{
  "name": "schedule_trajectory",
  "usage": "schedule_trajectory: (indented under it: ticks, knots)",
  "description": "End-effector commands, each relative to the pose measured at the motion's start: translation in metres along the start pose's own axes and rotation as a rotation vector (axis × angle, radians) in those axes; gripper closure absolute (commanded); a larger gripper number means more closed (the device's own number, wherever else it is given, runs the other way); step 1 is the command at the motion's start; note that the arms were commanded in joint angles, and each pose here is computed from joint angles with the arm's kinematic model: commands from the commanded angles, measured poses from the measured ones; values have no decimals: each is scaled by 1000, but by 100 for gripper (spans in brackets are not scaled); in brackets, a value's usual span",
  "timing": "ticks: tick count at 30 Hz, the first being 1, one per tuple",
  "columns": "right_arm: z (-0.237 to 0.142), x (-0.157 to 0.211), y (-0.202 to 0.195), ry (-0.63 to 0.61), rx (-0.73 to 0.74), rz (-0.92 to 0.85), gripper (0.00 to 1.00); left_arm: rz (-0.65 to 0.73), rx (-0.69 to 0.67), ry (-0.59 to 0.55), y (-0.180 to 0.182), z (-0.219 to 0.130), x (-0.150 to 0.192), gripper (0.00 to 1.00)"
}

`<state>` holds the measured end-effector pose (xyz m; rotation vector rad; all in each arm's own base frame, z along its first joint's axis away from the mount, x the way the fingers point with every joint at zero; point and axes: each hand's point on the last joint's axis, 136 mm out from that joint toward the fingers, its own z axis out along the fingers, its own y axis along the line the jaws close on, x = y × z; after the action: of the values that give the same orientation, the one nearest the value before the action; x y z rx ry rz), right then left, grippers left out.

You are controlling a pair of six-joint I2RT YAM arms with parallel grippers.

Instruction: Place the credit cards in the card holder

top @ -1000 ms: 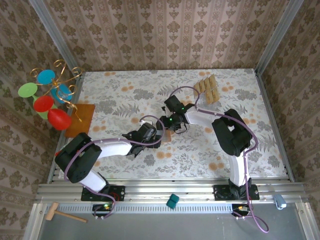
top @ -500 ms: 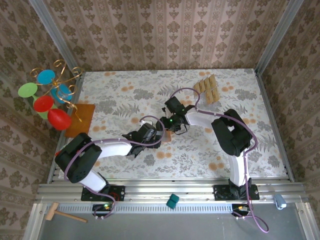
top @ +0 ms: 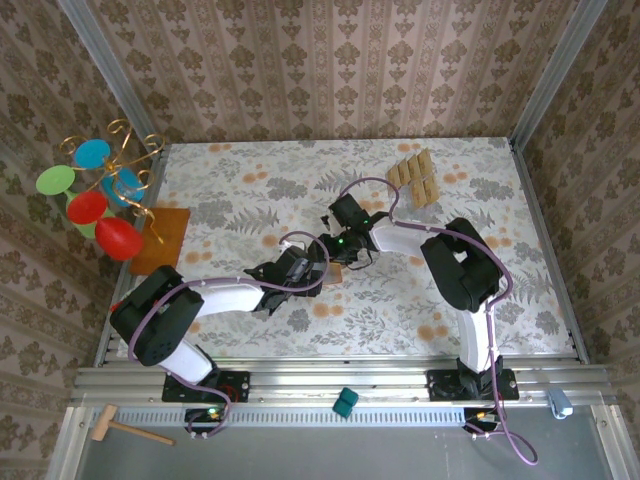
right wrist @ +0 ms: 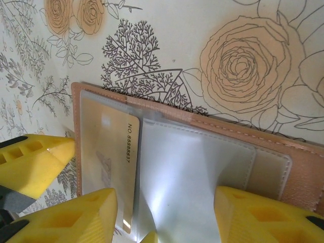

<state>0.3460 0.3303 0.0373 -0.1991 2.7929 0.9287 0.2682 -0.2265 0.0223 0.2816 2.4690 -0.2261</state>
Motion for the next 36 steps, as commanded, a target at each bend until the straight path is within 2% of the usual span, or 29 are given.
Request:
schedule_trajectory:
  ticks: [1, 6, 12, 16, 27, 32, 36]
  knots:
    - [5, 7, -4, 23, -7, 30, 46, 0, -38, 65, 13, 4, 23, 0]
    - [-1, 4, -7, 11, 33, 2, 50, -3, -38, 62, 13, 3, 23, 0]
    - [1, 3, -13, 21, 69, -19, 72, -5, -31, 46, 12, 0, 18, 0]
    - [7, 5, -13, 35, 72, -20, 80, 0, -30, 34, 12, -4, 14, 0]
    - [19, 11, -6, 58, 73, -34, 81, 7, -17, 14, 10, -11, 6, 0]
    - [17, 10, -5, 57, 76, -38, 81, -6, -59, 37, 19, -8, 11, 2]
    - [9, 6, -2, 43, 73, -42, 73, -23, -77, 52, 24, -4, 20, 5]
